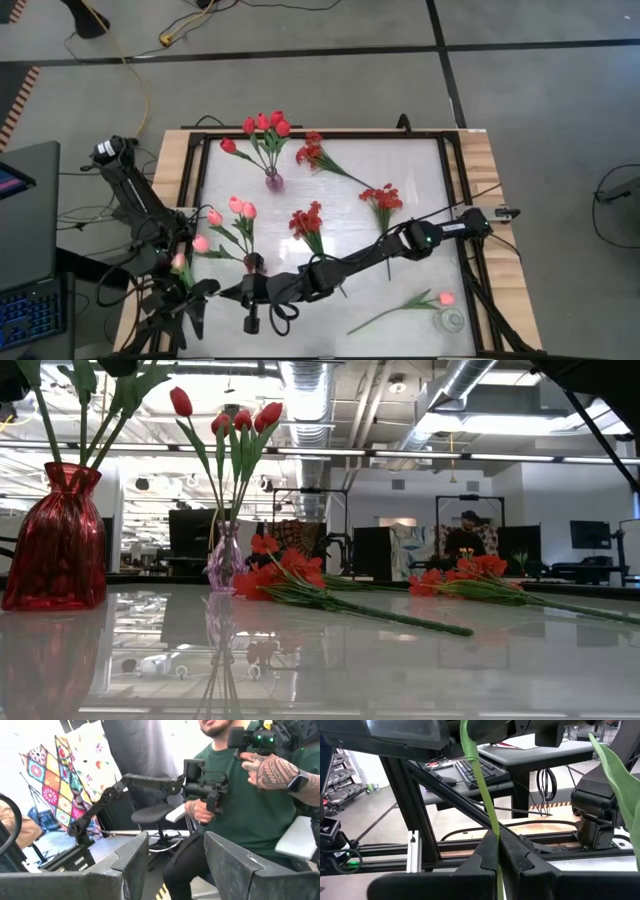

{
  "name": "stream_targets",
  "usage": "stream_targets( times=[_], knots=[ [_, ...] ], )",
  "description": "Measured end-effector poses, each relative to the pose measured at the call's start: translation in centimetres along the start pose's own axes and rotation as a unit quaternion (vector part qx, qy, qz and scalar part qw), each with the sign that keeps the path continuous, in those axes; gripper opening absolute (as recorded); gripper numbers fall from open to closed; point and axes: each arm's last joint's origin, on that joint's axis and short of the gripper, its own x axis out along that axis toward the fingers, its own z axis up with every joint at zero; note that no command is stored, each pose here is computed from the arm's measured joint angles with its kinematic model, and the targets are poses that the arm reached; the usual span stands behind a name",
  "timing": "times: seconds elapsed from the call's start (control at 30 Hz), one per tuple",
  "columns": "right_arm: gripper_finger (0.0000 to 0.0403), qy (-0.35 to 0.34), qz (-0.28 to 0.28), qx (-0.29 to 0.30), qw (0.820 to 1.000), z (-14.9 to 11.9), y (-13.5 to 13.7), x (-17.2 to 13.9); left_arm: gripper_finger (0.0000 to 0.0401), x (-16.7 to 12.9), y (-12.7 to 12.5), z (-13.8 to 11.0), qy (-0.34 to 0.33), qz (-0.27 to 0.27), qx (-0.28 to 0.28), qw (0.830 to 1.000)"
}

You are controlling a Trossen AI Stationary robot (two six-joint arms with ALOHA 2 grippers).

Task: Sort flowers into vase by color
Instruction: Adjust the pink tulips in the red vase

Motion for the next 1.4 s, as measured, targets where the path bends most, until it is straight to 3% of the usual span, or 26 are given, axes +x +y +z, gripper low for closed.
stream_targets(
  times=[0.63,0.87,1.07,1.27,1.4],
  knots=[
    [0.0029,0.035,0.043,-0.025,0.998,-0.4,-0.2,0.0,0.018,0.0,0.0,0.3,-0.021,-0.009,0.004,1.0],
    [0.0029,0.043,0.061,-0.07,0.995,-0.5,-0.2,0.0,0.018,0.0,0.0,0.4,-0.023,-0.011,0.017,1.0],
    [0.0029,0.049,0.115,-0.1,0.987,-0.5,-0.4,0.2,0.018,0.0,0.1,0.2,-0.017,-0.006,0.026,1.0],
    [0.0029,0.088,0.111,-0.095,0.985,-1.0,-1.1,0.2,0.018,0.0,0.3,0.0,-0.009,-0.019,-0.013,1.0],
    [0.0029,0.098,0.108,-0.078,0.986,-1.1,-1.8,0.4,0.018,-0.1,0.1,-0.4,0.032,-0.041,-0.062,0.997]
  ],
)
